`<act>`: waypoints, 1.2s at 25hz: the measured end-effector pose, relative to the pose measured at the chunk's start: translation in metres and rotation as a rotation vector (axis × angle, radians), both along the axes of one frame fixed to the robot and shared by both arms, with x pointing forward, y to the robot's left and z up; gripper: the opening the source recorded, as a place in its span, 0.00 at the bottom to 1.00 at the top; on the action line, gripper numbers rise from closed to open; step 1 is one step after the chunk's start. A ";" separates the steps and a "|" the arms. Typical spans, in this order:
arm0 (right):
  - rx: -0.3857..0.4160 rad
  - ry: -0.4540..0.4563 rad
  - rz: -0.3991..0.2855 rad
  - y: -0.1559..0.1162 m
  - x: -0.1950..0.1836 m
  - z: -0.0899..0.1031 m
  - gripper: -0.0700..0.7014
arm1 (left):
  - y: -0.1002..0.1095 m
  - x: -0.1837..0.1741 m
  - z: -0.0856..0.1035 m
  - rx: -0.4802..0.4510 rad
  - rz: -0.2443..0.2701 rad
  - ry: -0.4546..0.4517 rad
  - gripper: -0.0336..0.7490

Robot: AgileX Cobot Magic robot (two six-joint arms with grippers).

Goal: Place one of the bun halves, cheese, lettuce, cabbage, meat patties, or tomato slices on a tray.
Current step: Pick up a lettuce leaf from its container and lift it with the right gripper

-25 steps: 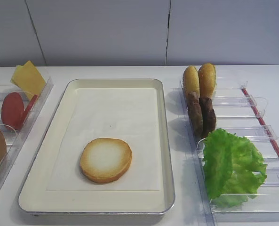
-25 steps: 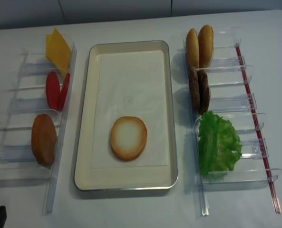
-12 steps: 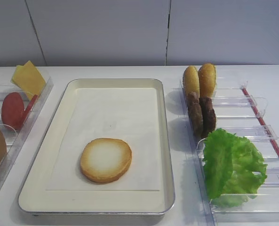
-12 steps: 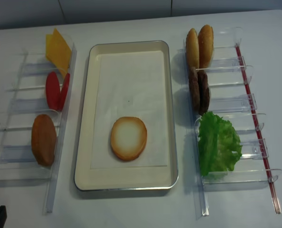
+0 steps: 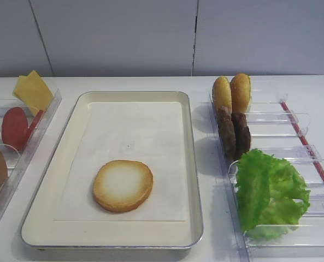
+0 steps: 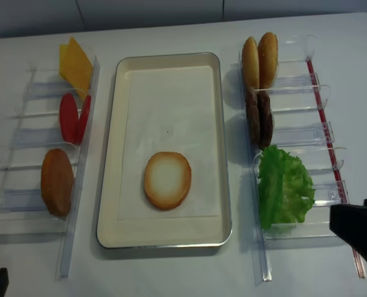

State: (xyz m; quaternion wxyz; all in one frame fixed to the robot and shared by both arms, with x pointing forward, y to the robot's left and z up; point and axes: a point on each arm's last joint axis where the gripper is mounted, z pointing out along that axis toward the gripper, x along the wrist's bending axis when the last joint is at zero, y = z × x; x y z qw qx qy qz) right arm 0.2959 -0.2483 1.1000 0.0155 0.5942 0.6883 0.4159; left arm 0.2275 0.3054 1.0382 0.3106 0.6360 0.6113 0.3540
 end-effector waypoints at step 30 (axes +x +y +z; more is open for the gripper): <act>0.105 0.320 0.220 0.015 0.117 -0.056 0.71 | 0.000 0.000 0.000 -0.001 0.000 0.000 0.64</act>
